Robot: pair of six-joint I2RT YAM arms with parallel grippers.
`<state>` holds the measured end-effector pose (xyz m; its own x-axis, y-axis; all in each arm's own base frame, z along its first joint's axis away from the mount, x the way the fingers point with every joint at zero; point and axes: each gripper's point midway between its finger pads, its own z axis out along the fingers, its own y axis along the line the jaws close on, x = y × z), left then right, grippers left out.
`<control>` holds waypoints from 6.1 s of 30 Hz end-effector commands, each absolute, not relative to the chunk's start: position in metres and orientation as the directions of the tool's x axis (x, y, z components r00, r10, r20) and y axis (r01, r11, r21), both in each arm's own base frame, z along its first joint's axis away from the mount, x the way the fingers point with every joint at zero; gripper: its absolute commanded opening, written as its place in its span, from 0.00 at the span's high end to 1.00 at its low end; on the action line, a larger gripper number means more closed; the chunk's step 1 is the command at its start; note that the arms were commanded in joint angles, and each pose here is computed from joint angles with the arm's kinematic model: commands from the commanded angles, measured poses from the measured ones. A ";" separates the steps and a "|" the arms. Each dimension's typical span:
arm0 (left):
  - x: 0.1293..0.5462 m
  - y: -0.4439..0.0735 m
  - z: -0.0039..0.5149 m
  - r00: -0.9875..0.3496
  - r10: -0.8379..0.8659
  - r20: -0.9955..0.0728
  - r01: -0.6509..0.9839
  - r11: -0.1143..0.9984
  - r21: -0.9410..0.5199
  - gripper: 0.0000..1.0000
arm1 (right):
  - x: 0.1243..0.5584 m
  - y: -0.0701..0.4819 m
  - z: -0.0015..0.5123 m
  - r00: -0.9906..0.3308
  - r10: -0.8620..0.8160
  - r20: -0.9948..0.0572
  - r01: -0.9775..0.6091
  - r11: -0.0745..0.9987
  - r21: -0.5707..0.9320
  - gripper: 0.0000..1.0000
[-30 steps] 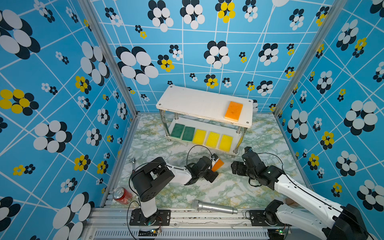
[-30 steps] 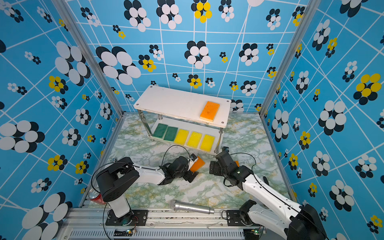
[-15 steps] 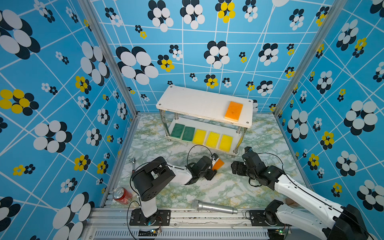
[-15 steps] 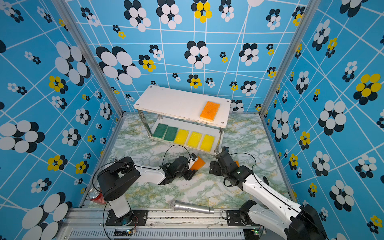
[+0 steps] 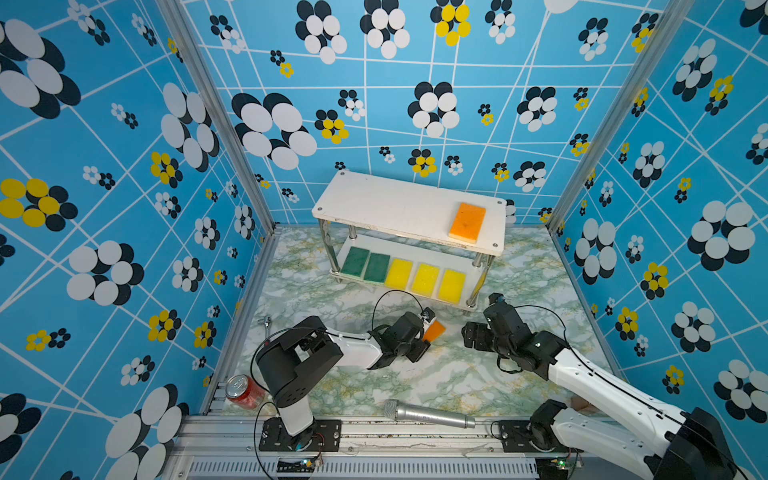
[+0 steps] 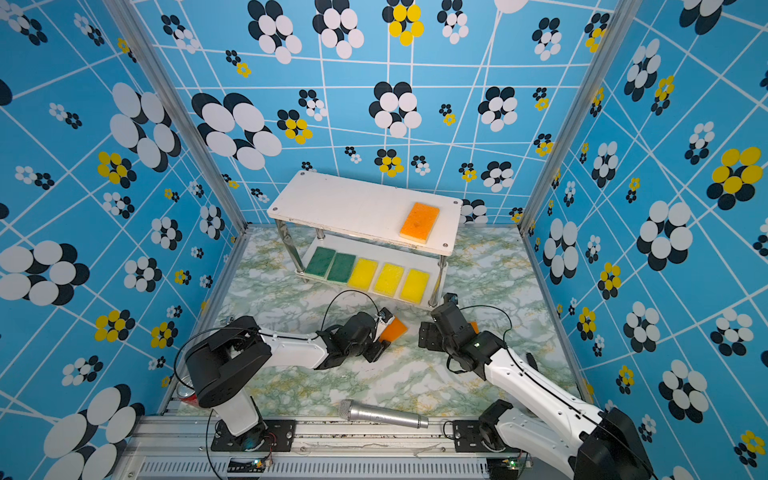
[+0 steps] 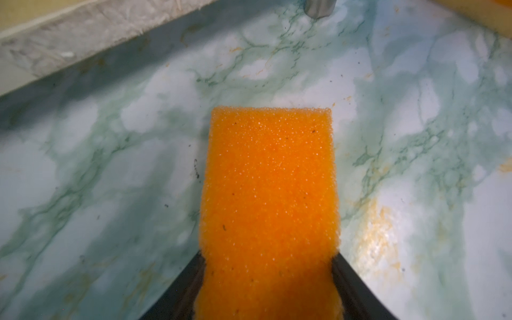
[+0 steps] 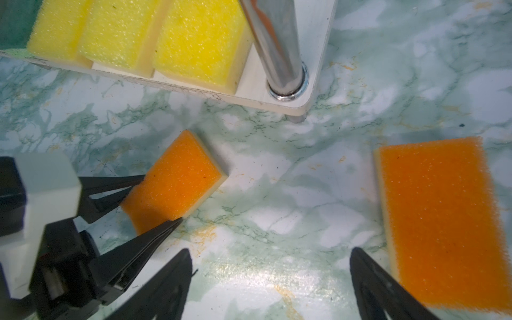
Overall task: Place and organize the cleaning sponges onto the shelf
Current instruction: 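Lift the orange sponge up to the shelf top with the left gripper, then lower the orange sponge onto the shelf top beside the first one, then open the left gripper and release the orange sponge on the shelf top, then grasp the last orange sponge with the right gripper while the left gripper withdraws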
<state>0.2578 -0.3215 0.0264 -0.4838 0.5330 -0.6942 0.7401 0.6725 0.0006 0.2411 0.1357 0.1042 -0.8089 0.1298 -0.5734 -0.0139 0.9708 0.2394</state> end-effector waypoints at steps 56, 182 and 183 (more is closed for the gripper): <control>0.398 -0.309 0.444 -0.195 0.196 -0.961 0.442 0.892 0.092 0.35 | 0.241 0.111 0.083 -0.841 0.084 -0.535 0.016 0.991 0.131 0.07; 0.285 -0.173 0.339 -0.361 -0.007 -0.932 0.275 0.955 -0.114 0.01 | 0.230 0.173 0.014 -0.977 0.100 -0.189 0.044 0.959 0.279 0.10; 0.285 -0.172 0.335 -0.365 -0.007 -0.931 0.269 0.956 -0.113 0.01 | 0.232 0.182 0.016 -0.979 0.079 -0.186 0.020 0.953 0.303 0.10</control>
<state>0.2886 -0.1806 0.3396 -0.3616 0.0163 -0.9322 0.3038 0.9473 -0.1013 0.2525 0.1486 0.0293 -0.9431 0.1303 -0.3059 0.0724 0.9785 0.1933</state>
